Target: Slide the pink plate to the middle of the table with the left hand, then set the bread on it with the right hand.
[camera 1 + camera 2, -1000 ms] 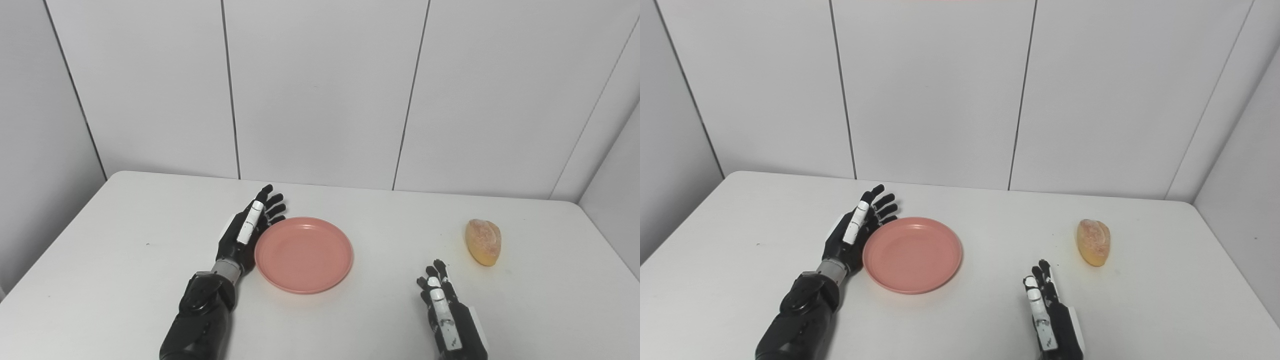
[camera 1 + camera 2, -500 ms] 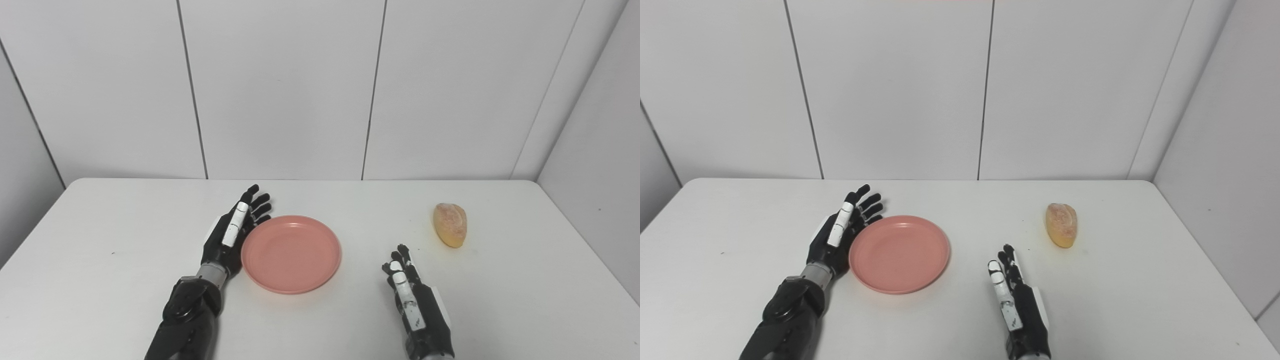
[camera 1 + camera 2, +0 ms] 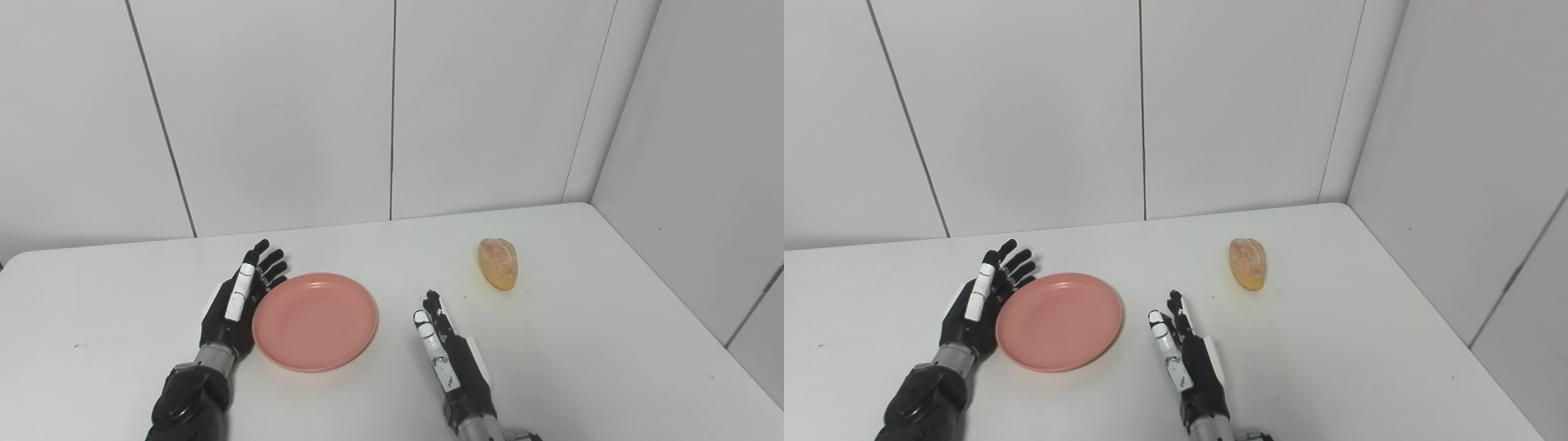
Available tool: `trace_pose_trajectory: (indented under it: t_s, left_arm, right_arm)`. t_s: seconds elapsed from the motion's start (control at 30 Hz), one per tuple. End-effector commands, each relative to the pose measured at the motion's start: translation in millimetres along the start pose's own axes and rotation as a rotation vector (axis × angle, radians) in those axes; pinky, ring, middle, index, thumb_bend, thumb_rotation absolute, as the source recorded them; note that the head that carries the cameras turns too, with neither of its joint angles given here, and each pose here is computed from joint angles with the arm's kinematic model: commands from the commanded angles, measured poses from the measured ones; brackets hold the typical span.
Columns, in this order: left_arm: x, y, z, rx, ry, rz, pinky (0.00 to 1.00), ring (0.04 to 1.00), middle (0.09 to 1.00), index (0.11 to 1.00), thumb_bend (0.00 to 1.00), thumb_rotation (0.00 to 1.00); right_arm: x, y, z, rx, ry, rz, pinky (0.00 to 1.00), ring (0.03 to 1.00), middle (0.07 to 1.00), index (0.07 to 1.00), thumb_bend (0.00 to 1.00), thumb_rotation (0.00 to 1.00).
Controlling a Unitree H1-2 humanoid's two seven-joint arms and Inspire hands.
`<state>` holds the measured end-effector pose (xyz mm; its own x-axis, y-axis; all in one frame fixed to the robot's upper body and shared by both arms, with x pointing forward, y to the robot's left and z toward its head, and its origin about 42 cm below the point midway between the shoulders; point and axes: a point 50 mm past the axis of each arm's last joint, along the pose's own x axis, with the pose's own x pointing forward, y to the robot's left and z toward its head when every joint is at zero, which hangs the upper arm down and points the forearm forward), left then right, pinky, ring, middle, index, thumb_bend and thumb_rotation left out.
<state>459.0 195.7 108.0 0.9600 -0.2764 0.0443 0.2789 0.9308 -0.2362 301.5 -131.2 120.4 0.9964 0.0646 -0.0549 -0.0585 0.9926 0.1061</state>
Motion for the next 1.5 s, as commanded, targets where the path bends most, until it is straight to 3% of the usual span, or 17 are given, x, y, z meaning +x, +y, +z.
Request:
trace_pose_trajectory:
  t_s: [0.0, 0.17, 0.3, 0.37, 0.4, 0.5, 0.77, 0.9, 1.03, 1.1, 1.47]
  left_arm:
    - [-11, -8, -24, -0.031, 0.048, -0.013, 0.90, 0.897, 0.894, 0.921, 0.82, 0.77]
    - [-12, -10, -26, -0.019, 0.052, -0.016, 0.90, 0.898, 0.893, 0.923, 0.82, 0.79]
    - [-11, -10, -29, -0.021, 0.057, -0.010, 0.91, 0.903, 0.902, 0.928, 0.81, 0.79]
    - [-12, -9, -30, -0.028, 0.055, -0.002, 0.90, 0.901, 0.902, 0.920, 0.81, 0.78]
    - [-12, -8, -30, -0.032, 0.055, 0.001, 0.90, 0.904, 0.903, 0.922, 0.80, 0.78]
    - [-12, -5, -32, -0.042, 0.059, 0.006, 0.90, 0.905, 0.904, 0.928, 0.81, 0.78]
    - [-12, -4, -35, -0.042, 0.064, 0.006, 0.90, 0.906, 0.901, 0.934, 0.81, 0.79]
    - [-12, -5, -35, -0.050, 0.068, 0.013, 0.90, 0.908, 0.902, 0.934, 0.80, 0.79]
    - [-11, -4, -37, -0.058, 0.069, 0.016, 0.90, 0.903, 0.899, 0.926, 0.80, 0.79]
    - [-11, -5, -37, -0.060, 0.068, 0.019, 0.89, 0.898, 0.895, 0.922, 0.80, 0.79]
    - [-13, -3, -36, -0.050, 0.061, 0.026, 0.88, 0.888, 0.890, 0.920, 0.81, 0.80]
  right_arm:
    - [2, 15, -6, 0.016, 0.037, 0.051, 0.98, 0.942, 0.996, 1.000, 0.62, 0.87]
    - [3, 12, -6, 0.006, 0.038, 0.046, 0.97, 0.937, 0.991, 0.993, 0.62, 0.87]
    - [5, 6, -5, -0.105, -0.026, 0.024, 0.91, 0.914, 0.967, 0.973, 0.60, 0.85]
    - [6, 5, 1, -0.194, -0.073, -0.022, 0.86, 0.883, 0.936, 0.944, 0.64, 0.79]
    - [6, 5, 5, -0.235, -0.093, -0.047, 0.81, 0.857, 0.907, 0.912, 0.66, 0.70]
    - [10, 7, 21, -0.372, -0.153, -0.123, 0.77, 0.843, 0.897, 0.895, 0.69, 0.63]
    - [28, 8, 54, -0.434, -0.226, -0.253, 0.82, 0.914, 0.961, 0.938, 0.78, 0.61]
    - [39, 8, 75, -0.574, -0.301, -0.330, 0.90, 0.958, 0.979, 0.952, 0.83, 0.59]
    - [50, 7, 89, -0.694, -0.374, -0.399, 0.89, 0.981, 0.999, 0.966, 0.86, 0.53]
    - [55, 6, 93, -0.718, -0.393, -0.428, 0.95, 0.994, 1.000, 0.987, 0.86, 0.51]
    - [95, -17, 107, -0.771, -0.366, -0.615, 1.00, 1.000, 1.000, 1.000, 0.89, 0.53]
